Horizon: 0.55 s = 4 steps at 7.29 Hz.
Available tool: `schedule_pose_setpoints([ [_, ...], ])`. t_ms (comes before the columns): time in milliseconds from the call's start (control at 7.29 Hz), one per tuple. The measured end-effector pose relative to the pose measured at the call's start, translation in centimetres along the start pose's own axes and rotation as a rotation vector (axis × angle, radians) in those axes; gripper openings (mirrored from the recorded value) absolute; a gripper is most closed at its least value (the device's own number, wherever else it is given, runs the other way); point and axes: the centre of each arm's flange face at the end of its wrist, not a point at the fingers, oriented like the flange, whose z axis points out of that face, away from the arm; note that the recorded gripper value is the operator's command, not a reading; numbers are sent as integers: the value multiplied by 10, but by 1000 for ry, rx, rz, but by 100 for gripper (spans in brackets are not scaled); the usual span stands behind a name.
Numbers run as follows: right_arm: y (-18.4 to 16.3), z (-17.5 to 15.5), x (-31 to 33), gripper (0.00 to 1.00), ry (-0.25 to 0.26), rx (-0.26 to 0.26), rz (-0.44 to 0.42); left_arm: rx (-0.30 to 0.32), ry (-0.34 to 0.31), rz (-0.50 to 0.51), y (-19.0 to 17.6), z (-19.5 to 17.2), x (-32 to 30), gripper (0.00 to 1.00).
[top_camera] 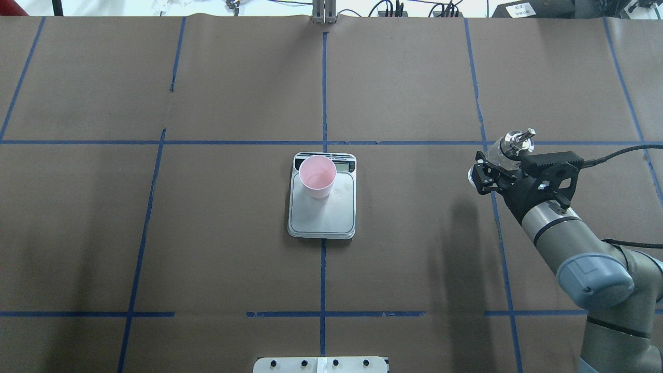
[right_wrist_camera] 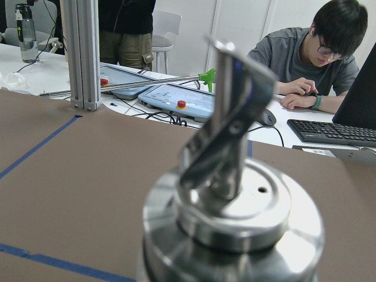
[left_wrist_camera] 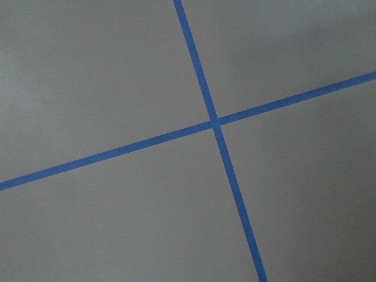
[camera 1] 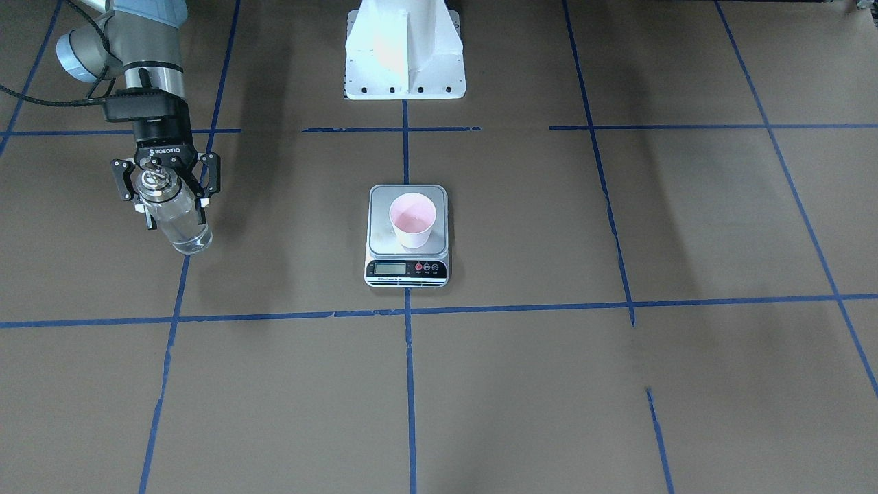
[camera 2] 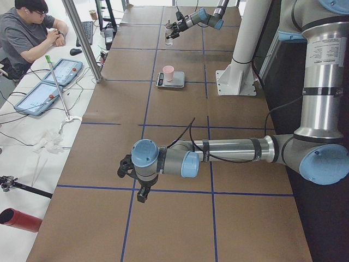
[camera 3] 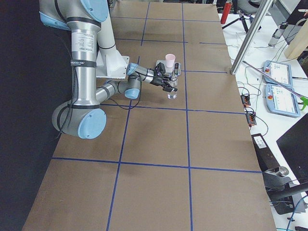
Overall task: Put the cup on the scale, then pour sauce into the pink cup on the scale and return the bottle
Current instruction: 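Grasp the bottle by its spout with the right gripper and lift, then carry the bottle over the pink cup and tilt it to pour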
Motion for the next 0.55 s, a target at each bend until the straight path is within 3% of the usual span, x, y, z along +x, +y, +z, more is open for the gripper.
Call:
schedule_pose_setpoints([
  [275, -21, 11, -20, 0, -20, 0, -31, -2, 0, 1, -2, -2, 3, 100],
  [412, -36, 21, -44, 0, -12, -27, -62, 1, 0, 5, -4, -4, 4, 100],
  [549, -55, 31, -76, 0, 31, -69, -116, 5, -1, 9, -5, -5, 6, 100],
])
